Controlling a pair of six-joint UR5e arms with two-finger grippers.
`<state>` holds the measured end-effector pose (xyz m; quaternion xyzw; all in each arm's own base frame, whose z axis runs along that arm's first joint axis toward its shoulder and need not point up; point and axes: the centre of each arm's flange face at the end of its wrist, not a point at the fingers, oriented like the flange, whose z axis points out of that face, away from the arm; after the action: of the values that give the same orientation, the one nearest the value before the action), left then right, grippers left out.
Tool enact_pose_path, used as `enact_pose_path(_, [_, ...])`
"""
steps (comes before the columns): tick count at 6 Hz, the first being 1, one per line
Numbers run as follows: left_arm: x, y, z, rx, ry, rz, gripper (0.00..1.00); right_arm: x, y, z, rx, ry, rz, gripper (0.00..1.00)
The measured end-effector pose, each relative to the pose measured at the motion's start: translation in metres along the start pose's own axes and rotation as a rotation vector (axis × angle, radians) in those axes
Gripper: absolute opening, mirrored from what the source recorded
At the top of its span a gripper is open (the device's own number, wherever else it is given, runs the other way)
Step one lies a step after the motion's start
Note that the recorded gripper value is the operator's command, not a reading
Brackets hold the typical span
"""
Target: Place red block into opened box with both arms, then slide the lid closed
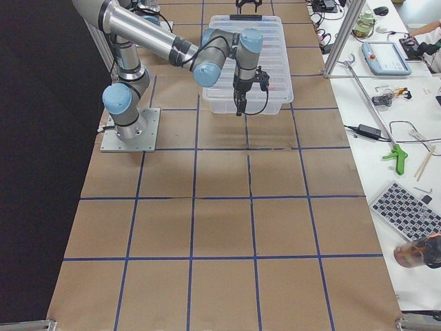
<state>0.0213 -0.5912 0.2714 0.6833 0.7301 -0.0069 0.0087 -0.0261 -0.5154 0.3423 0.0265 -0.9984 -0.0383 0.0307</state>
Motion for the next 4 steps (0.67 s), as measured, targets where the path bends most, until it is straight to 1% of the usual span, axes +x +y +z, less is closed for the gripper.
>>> enact_pose_path(1, [0.005,0.007,0.019,-0.001,-0.008,0.039,0.98,0.016,0.001,0.001,0.001,0.002,-0.010,1.00])
enact_pose_path(2, [0.008,0.011,0.041,0.002,-0.001,0.072,0.98,0.029,0.003,0.002,-0.001,0.003,-0.015,1.00])
enact_pose_path(3, [0.006,0.014,0.060,0.011,0.020,0.085,0.98,0.041,0.005,0.003,-0.005,0.008,-0.019,1.00])
enact_pose_path(4, [0.003,0.016,0.080,0.019,0.047,0.089,0.89,0.054,0.008,0.004,-0.009,0.012,-0.027,1.00])
